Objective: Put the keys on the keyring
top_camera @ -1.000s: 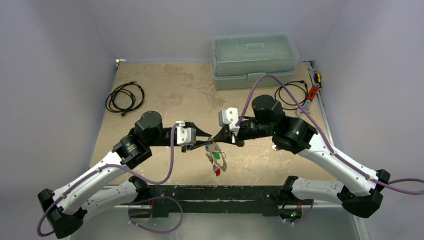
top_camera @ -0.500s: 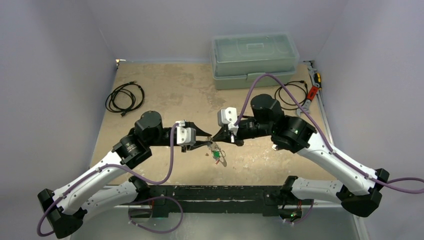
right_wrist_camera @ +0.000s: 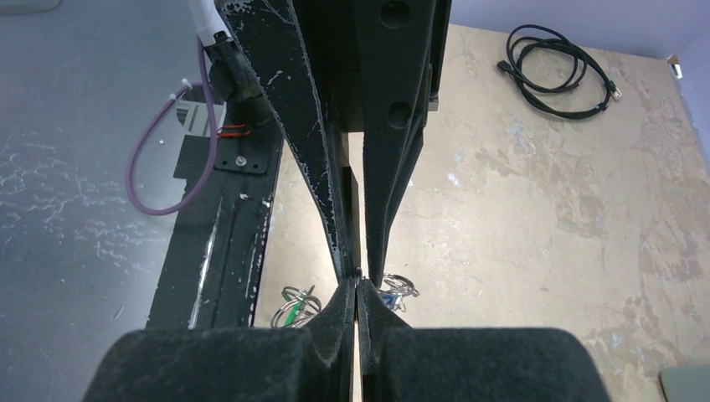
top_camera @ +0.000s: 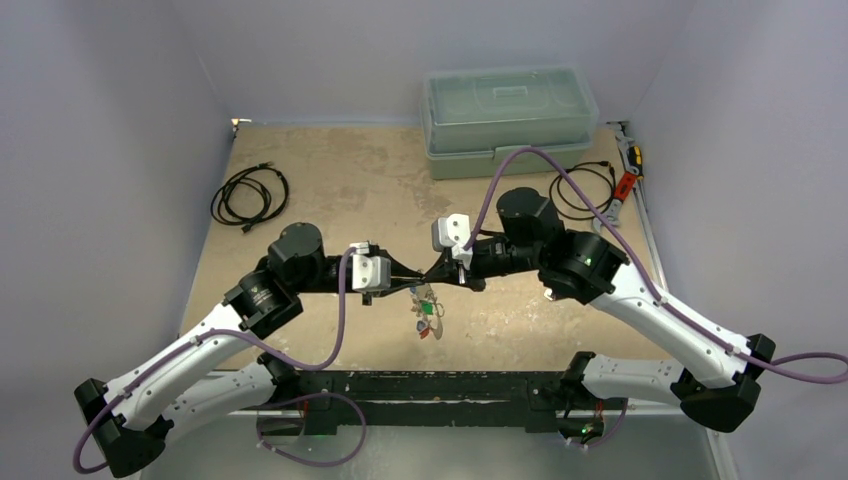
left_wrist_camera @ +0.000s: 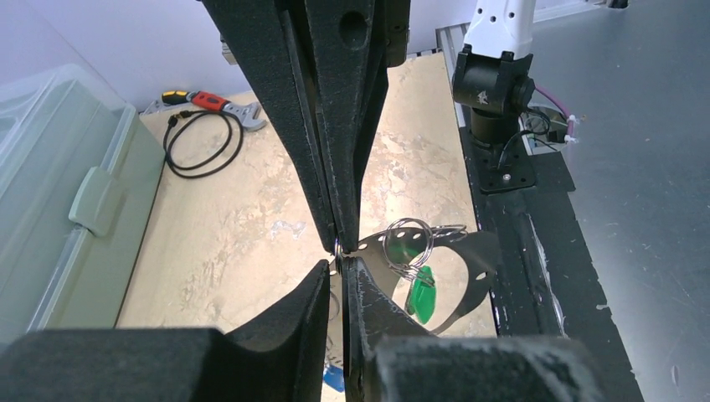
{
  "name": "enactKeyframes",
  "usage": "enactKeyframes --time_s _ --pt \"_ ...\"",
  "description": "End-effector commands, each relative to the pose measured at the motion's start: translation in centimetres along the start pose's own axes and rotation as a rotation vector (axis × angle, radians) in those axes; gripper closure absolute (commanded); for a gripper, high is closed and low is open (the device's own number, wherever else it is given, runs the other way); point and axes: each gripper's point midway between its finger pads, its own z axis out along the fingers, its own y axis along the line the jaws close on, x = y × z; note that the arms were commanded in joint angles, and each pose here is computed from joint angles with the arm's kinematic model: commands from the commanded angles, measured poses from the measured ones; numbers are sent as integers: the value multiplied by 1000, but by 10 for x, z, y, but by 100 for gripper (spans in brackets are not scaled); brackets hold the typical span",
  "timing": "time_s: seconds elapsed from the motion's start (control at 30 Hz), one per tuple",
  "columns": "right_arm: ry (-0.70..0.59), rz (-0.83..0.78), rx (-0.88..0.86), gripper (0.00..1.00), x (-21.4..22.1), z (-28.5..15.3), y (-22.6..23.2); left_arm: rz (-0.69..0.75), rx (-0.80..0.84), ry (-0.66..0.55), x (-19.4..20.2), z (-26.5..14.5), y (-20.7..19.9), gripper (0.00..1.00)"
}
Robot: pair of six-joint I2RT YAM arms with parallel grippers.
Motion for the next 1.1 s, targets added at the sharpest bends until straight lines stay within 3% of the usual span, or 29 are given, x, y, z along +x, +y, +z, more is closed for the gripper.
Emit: enactKeyframes --time_s 0.0,0.27,0.33,0.4,0.67,0.7,0.8,0.87,1.07 --pt "-77 -58 21 100 -30 -8 -6 40 -2 -56 -19 0 3 91" --pt "-109 -43 -25 100 -31 -2 1 33 -2 -69 -14 4 2 87" --pt "-111 -39 -31 100 -30 0 2 35 -2 -69 -14 4 2 91" --pt "-117 -38 -34 100 -30 1 2 37 2 -68 -14 4 2 100" --pt "-191 -59 -34 100 -45 -2 4 45 -30 -83 -12 1 4 100" --pt "-208 -60 -16 98 -50 -3 1 55 -54 -106 -16 0 7 100" --pt "-243 -62 58 66 -57 -7 -10 62 -107 -187 -27 -4 11 100" --pt "-264 -71 76 55 -60 -11 -10 56 -116 -239 -35 -6 10 100" --pt "-313 -94 196 51 -58 -34 -13 36 -140 -357 -51 -15 5 100"
